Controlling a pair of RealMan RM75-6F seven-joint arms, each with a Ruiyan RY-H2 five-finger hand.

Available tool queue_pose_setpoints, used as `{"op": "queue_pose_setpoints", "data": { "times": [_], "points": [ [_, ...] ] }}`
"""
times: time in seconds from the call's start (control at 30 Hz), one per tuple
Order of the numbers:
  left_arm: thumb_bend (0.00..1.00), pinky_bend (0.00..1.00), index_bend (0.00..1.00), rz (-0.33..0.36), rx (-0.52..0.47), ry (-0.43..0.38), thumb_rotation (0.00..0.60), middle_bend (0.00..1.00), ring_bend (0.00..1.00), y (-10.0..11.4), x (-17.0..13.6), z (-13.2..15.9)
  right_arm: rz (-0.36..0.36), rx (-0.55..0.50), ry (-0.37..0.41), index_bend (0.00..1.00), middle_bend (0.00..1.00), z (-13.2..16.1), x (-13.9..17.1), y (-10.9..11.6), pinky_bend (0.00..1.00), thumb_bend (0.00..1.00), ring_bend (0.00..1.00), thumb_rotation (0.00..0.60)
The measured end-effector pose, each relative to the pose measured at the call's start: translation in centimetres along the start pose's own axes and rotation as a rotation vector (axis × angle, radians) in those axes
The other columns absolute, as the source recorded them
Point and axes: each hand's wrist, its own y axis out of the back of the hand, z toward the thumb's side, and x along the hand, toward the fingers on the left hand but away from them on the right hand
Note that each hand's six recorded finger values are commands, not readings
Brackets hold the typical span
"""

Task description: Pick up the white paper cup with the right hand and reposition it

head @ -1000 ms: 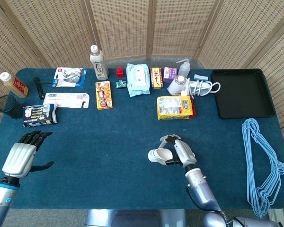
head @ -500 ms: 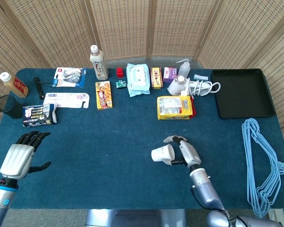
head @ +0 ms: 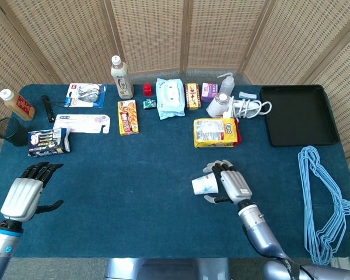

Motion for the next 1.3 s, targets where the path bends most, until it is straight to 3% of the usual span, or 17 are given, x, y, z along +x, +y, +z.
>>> {"op": "queue_pose_setpoints", "data": {
  "times": [0.3,0.7,1.3],
  "points": [
    [0.14,0.18,0.16,-0.005,0.004,0.013,0.471,0.25,0.17,-0.1,-0.2,-0.7,0.021,0.141,0.043,0.31,0.2,1.3,-1.5,-0.7,0.04,0.23,0.12,0.544],
    [0.14,0.18,0.16,-0.012,0.0,0.016,0.47,0.25,0.17,-0.4,-0.2,-1.0,0.027,0.355,0.041,0.32,0.21,1.7,-2.2,-2.4,0.04,0.23,0.12,0.542],
    [0.14,0.18,0.16,-0.026,-0.006,0.031,0.468,0.25,0.17,-0.9,-0.4,-1.7,0.004,0.495,0.019,0.37,0.22,1.9,-2.8,-3.7,0.04,0.23,0.12,0.546]
  ]
}}
